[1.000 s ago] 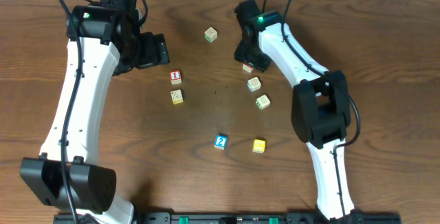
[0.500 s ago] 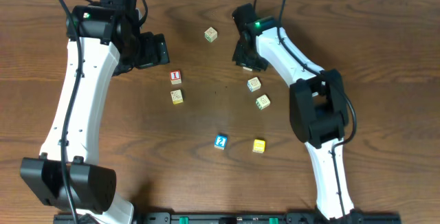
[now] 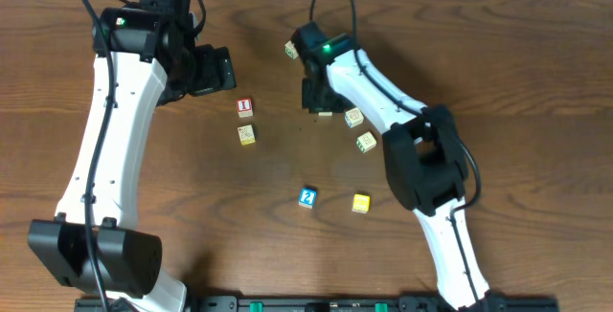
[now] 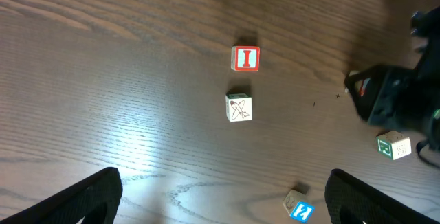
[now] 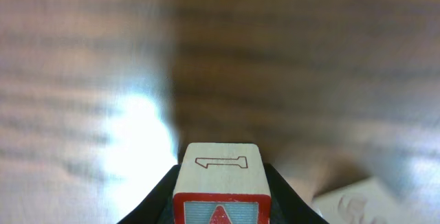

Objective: Spell out Ai2
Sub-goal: 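Carry the 'A' block left and set it down beside the 'I' block, then retract the right arm to the right and move left gripper to 'I' block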

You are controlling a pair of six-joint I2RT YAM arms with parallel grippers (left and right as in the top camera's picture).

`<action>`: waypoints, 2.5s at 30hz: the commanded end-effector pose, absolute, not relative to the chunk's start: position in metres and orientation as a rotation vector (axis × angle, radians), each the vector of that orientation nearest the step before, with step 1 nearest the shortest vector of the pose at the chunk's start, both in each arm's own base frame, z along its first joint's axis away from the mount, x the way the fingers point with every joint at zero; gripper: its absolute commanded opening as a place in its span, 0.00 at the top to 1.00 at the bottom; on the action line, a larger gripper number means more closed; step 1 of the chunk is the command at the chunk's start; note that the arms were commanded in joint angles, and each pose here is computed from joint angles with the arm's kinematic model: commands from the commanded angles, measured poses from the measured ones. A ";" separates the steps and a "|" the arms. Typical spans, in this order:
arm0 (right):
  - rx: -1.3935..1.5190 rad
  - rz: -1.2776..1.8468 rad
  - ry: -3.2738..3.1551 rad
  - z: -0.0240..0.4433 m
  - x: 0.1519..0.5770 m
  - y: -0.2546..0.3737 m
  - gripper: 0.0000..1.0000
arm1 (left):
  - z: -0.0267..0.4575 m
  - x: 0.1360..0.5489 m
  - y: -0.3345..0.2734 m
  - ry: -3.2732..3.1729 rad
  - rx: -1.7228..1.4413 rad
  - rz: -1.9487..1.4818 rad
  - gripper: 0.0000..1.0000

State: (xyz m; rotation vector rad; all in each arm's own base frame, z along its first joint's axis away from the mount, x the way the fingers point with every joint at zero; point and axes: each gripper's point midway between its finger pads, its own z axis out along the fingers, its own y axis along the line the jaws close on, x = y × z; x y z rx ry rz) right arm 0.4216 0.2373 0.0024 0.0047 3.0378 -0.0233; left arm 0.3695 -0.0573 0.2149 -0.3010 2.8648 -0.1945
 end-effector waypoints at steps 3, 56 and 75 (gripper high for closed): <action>-0.107 0.016 3.028 0.017 0.404 0.266 0.76 | 0.221 0.371 -0.056 2.849 -0.291 -0.190 0.05; 0.218 0.041 2.423 0.282 0.441 0.142 0.01 | 0.254 0.346 -0.052 2.702 -0.308 0.181 0.05; 0.388 -0.105 2.514 0.331 0.328 0.042 0.01 | 0.141 0.398 -0.104 2.919 -0.294 0.032 0.05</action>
